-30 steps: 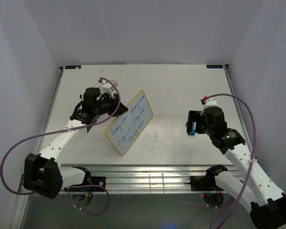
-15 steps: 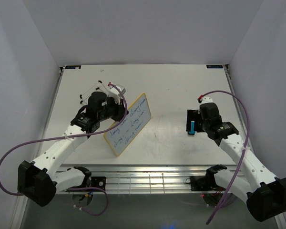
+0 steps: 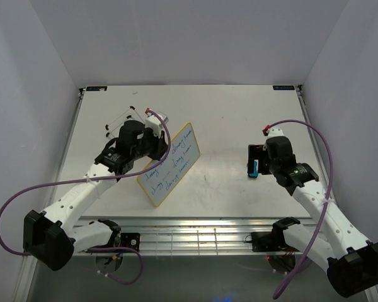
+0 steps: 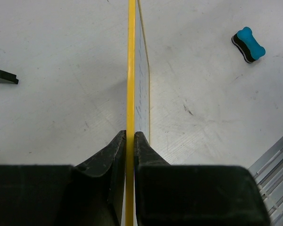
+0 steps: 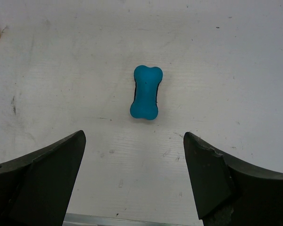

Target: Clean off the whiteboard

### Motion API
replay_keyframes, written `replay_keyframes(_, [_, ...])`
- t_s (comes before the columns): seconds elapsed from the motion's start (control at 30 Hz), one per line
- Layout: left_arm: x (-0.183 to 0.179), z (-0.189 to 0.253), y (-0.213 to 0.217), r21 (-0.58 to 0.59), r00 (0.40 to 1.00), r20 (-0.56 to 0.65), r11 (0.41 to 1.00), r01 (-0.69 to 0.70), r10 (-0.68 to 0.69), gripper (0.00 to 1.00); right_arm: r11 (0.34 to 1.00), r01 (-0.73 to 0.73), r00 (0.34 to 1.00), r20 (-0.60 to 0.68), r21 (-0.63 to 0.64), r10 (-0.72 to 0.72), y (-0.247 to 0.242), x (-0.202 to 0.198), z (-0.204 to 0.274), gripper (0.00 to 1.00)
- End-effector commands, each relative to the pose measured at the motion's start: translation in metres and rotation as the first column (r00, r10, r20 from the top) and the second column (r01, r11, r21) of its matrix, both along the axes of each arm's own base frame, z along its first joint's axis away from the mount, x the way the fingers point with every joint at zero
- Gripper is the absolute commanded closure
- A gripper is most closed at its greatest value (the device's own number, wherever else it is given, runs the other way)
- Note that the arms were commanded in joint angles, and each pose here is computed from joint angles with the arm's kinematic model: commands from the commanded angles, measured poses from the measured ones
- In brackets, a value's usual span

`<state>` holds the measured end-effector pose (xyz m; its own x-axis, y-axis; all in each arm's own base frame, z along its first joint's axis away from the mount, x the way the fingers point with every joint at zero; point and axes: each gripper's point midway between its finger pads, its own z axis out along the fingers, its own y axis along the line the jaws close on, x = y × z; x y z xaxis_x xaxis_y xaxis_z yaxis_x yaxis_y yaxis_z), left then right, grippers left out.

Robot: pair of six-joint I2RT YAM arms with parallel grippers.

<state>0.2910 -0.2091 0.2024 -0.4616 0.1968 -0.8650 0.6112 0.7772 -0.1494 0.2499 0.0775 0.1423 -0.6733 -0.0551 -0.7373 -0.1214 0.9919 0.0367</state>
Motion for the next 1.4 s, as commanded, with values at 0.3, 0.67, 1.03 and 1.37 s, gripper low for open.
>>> replay_keyframes(0.3, [-0.013,-0.019,-0.001,0.056,0.997,-0.071,0.998,0.036,-0.032,0.68,1.0,0.014,0.998,0.064,-0.007,-0.013,-0.005,0.006,0.019,0.1])
replay_keyframes(0.67, [-0.012,-0.019,-0.005,0.055,0.996,-0.079,0.997,0.05,-0.045,1.0,1.0,0.001,0.998,0.059,-0.012,0.0,-0.004,0.006,0.018,0.1])
replay_keyframes(1.03, [0.002,0.0,-0.011,0.08,0.995,-0.092,0.995,0.051,-0.043,1.0,0.999,0.018,0.98,-0.198,-0.036,-0.025,-0.006,0.008,-0.05,0.05])
replay_keyframes(1.37, [0.006,-0.017,-0.005,0.077,0.995,-0.095,0.997,-0.01,0.018,1.0,0.999,-0.046,0.946,-0.322,-0.023,0.036,0.002,0.039,-0.095,0.16])
